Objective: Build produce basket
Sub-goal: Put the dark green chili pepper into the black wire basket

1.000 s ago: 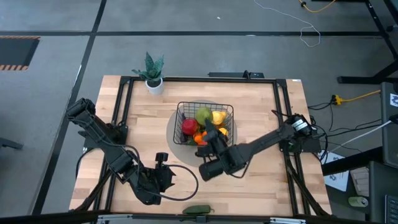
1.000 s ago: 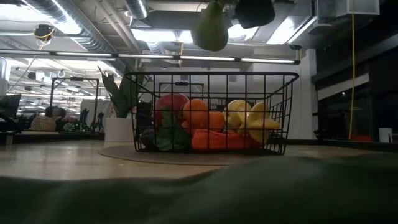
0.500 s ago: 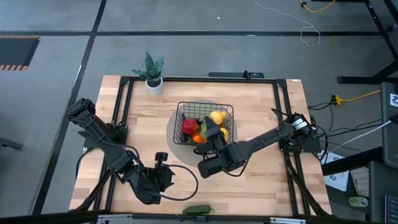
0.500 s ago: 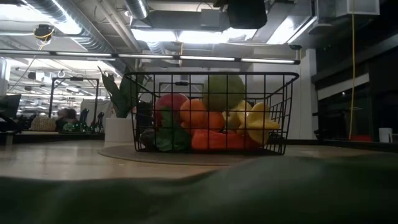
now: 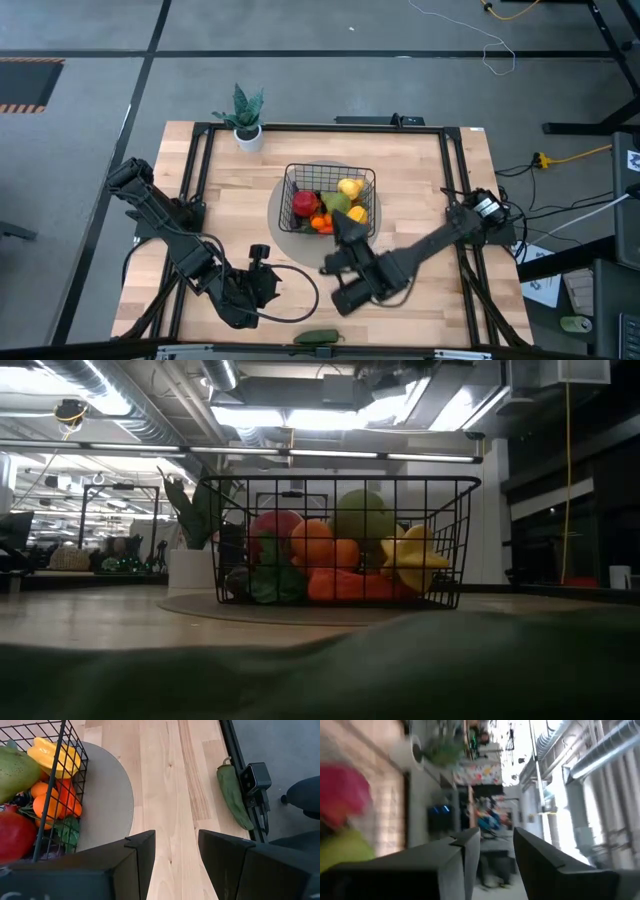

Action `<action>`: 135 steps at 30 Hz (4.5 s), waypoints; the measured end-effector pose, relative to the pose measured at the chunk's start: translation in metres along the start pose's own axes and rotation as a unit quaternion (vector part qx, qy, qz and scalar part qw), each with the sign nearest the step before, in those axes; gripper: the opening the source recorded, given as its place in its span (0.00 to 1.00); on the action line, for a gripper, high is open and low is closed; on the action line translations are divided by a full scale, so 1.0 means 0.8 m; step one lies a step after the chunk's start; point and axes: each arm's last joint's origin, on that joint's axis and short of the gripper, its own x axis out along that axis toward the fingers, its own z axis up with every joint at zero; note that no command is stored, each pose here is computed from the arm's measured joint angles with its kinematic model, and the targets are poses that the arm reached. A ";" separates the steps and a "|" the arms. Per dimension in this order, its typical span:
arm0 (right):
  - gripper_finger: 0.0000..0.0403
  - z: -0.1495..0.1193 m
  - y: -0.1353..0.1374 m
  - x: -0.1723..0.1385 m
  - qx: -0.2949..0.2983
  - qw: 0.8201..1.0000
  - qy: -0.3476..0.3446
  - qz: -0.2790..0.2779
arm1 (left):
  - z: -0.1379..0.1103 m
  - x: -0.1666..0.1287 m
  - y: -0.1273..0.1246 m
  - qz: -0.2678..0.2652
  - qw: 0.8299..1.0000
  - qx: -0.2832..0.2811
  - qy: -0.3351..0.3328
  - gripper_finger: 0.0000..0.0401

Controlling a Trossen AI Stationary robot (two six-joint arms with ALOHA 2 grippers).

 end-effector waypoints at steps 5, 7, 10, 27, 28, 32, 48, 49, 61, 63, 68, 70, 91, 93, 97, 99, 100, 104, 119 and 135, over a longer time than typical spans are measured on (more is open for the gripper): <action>0.31 0.001 0.002 -0.063 0.156 0.985 -0.061 0.047 | 0.000 0.000 0.000 0.000 1.000 0.000 0.000 0.34; 0.31 0.000 0.004 -0.089 0.216 0.968 -0.082 0.098 | 0.000 0.000 0.000 0.000 1.000 -0.001 0.000 0.34; 0.31 -0.003 0.009 -0.122 0.308 0.924 -0.091 0.207 | 0.000 0.000 0.000 0.000 1.000 -0.004 0.000 0.34; 0.31 0.020 0.091 -0.215 0.476 0.657 0.055 0.582 | 0.002 0.000 0.001 0.014 1.000 -0.008 -0.012 0.34; 0.31 0.023 0.098 -0.217 0.476 0.651 0.053 0.589 | 0.002 0.000 0.001 0.014 1.000 -0.008 -0.012 0.34; 0.31 0.030 0.130 -0.222 0.468 0.647 0.055 0.600 | 0.002 0.000 0.001 0.014 1.000 -0.008 -0.013 0.34; 0.31 0.021 0.173 -0.203 0.417 0.721 0.077 0.549 | 0.002 0.000 0.001 0.014 1.000 -0.007 -0.013 0.34; 0.31 0.021 0.174 -0.202 0.415 0.721 0.078 0.549 | 0.002 0.000 0.001 0.014 1.000 -0.007 -0.013 0.34; 0.31 0.020 0.177 -0.200 0.398 0.724 0.070 0.559 | 0.002 0.000 0.001 0.022 1.000 -0.007 -0.017 0.34; 0.31 0.020 0.177 -0.200 0.398 0.724 0.070 0.559 | 0.002 0.000 0.001 0.022 1.000 -0.007 -0.017 0.34; 0.31 0.023 0.192 -0.196 0.398 0.726 0.073 0.557 | 0.002 0.000 0.001 0.022 1.000 -0.007 -0.017 0.34; 0.31 0.023 0.200 -0.193 0.398 0.727 0.075 0.554 | 0.002 0.000 0.001 0.022 1.000 -0.007 -0.018 0.34; 0.17 0.026 0.203 -0.187 0.395 0.733 0.070 0.550 | 0.002 0.000 0.001 0.022 1.000 -0.006 -0.017 0.34; 0.08 0.026 0.203 -0.187 0.394 0.733 0.070 0.550 | 0.002 0.000 0.001 0.022 1.000 -0.006 -0.017 0.34; 0.02 0.026 0.202 -0.186 0.402 0.740 0.065 0.536 | 0.002 0.000 0.001 0.022 1.000 -0.006 -0.017 0.34; 0.01 0.026 0.202 -0.185 0.407 0.746 0.059 0.523 | 0.002 0.000 0.001 0.022 1.000 -0.006 -0.017 0.34; 0.01 0.026 0.202 -0.185 0.408 0.749 0.055 0.518 | 0.002 0.000 0.001 0.022 1.000 -0.006 -0.017 0.34; 0.01 0.026 0.198 -0.182 0.408 0.774 0.037 0.482 | 0.002 0.000 0.001 0.022 1.000 -0.006 -0.017 0.34; 0.00 0.028 0.122 -0.160 0.364 0.876 0.035 0.314 | 0.002 0.000 0.001 0.022 1.000 -0.006 -0.017 0.34; 0.00 0.002 0.069 -0.145 0.363 0.896 0.082 0.242 | 0.002 0.000 0.001 0.023 1.000 -0.006 -0.017 0.34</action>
